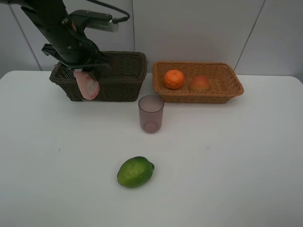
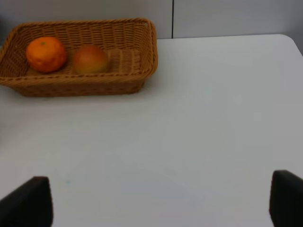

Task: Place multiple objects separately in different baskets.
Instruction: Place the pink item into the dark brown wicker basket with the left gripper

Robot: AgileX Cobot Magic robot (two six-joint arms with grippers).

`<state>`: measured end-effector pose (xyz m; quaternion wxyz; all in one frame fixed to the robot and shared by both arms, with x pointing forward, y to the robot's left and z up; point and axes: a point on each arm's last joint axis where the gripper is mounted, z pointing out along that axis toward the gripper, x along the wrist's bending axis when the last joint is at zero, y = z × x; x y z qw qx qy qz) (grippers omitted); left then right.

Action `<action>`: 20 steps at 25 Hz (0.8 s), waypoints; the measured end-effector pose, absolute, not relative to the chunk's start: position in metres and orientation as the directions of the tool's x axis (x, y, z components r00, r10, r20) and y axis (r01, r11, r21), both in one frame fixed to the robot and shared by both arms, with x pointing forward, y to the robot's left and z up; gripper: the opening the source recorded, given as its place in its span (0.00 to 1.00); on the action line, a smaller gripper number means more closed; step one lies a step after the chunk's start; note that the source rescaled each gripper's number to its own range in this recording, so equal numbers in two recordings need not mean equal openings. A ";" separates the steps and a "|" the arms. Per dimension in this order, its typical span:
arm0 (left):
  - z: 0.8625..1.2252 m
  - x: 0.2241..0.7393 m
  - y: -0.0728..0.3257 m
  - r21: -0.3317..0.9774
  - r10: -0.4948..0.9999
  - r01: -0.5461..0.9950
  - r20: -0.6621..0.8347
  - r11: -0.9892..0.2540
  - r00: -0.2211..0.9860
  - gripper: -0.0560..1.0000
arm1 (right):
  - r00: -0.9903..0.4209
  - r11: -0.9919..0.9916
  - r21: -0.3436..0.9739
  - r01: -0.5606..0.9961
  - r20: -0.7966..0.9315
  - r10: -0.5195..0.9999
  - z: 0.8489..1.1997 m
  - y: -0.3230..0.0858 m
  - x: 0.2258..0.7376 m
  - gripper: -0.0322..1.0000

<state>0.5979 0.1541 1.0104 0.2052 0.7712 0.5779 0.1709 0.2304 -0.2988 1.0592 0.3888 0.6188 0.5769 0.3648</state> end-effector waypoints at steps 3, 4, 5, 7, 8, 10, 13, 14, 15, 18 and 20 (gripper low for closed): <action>1.025 0.608 0.149 0.603 0.959 0.764 0.008 -0.230 0.282 0.44 | 0.068 -0.032 0.902 0.430 0.003 0.998 1.059 -0.299 0.230 0.97; 1.029 0.611 0.147 0.635 0.958 0.739 0.003 -0.223 0.286 0.44 | 0.068 -0.032 0.902 0.430 0.003 0.998 1.059 -0.299 0.230 0.97; 1.033 0.614 0.146 0.667 0.956 0.713 -0.003 -0.216 0.292 0.44 | 0.068 -0.032 0.902 0.430 0.003 0.998 1.059 -0.299 0.230 0.97; 1.039 0.618 0.143 0.722 0.952 0.662 -0.012 -0.203 0.304 0.44 | 0.068 -0.032 0.902 0.430 0.003 0.998 1.059 -0.299 0.230 0.97; 1.040 0.621 0.141 0.749 0.949 0.631 -0.009 -0.202 0.315 0.44 | 0.068 -0.032 0.902 0.430 0.003 0.998 1.059 -0.299 0.230 0.97; 1.040 0.628 0.137 0.796 0.940 0.567 0.007 -0.211 0.341 0.44 | 0.068 -0.032 0.902 0.430 0.003 0.998 1.059 -0.299 0.230 0.97; 1.028 0.639 0.131 0.841 0.925 0.490 0.033 -0.231 0.379 0.44 | 0.068 -0.032 0.902 0.430 0.003 0.998 1.059 -0.299 0.230 0.97; 1.021 0.643 0.128 0.849 0.921 0.474 0.036 -0.234 0.389 0.44 | 0.068 -0.032 0.902 0.430 0.003 0.998 1.059 -0.299 0.230 0.97; 1.016 0.647 0.126 0.861 0.917 0.453 0.036 -0.231 0.398 0.44 | 0.068 -0.032 0.902 0.430 0.003 0.998 1.059 -0.299 0.230 0.97; 0.994 0.657 0.119 0.875 0.908 0.429 0.030 -0.226 0.417 0.44 | 0.068 -0.032 0.902 0.430 0.003 0.998 1.059 -0.299 0.230 0.97; 0.978 0.661 0.116 0.873 0.905 0.431 0.026 -0.227 0.425 0.44 | 0.068 -0.032 0.902 0.430 0.003 0.998 1.059 -0.299 0.230 0.97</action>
